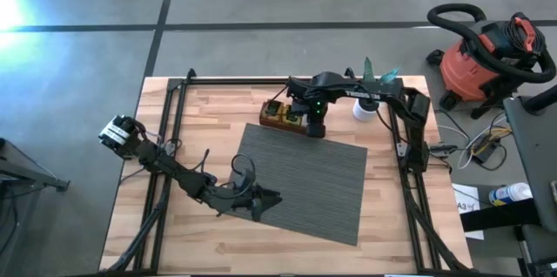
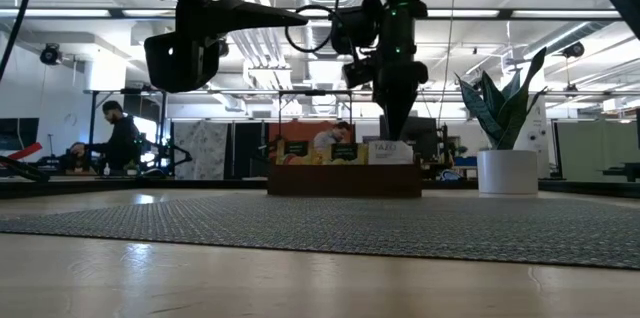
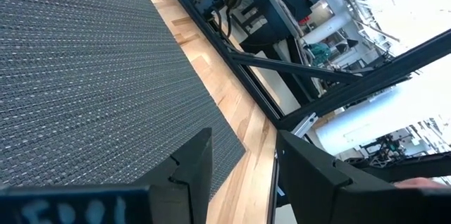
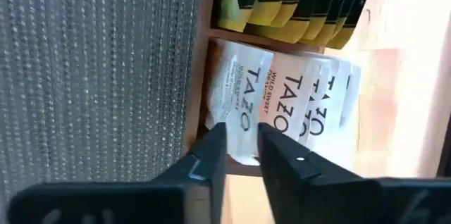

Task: Pick & Place Tea
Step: Put the white orange tea bag into the right section of the wooden organizer, then return to Home Position

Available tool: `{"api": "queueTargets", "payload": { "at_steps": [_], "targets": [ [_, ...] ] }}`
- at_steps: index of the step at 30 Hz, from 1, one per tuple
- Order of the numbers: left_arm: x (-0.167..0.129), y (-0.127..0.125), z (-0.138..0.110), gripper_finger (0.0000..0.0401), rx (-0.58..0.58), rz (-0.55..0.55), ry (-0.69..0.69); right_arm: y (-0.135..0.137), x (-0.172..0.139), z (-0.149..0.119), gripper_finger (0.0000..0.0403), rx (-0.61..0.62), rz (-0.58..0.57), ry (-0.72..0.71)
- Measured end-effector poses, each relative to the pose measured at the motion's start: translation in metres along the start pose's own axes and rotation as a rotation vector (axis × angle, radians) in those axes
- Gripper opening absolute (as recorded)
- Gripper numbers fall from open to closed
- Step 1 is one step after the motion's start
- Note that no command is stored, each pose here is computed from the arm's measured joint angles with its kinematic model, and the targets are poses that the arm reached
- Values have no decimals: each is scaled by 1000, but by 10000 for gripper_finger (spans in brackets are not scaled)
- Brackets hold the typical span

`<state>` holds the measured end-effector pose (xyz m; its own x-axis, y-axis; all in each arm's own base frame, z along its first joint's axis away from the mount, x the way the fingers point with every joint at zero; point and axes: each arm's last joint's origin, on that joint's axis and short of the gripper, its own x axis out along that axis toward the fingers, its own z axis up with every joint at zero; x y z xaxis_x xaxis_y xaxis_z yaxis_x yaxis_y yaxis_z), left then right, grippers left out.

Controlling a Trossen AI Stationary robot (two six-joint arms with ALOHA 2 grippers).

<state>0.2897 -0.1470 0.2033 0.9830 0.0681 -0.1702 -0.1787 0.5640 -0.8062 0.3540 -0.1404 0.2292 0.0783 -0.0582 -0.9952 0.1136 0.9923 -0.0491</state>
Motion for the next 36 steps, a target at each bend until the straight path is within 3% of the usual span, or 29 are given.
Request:
{"api": "queueTargets", "payload": {
  "at_steps": [5,9,19,36],
  "targets": [
    [0,0,0,151,-4,0,0,1,-6,-1,119,19,-4,-17],
    [0,0,0,151,-5,0,0,5,-28,-5,137,26,-23,-91],
    [0,0,0,151,-5,-1,0,11,-71,-20,125,99,-45,-224],
    [0,0,0,151,-3,0,1,28,-78,-19,127,98,-32,-245]
  ]
}}
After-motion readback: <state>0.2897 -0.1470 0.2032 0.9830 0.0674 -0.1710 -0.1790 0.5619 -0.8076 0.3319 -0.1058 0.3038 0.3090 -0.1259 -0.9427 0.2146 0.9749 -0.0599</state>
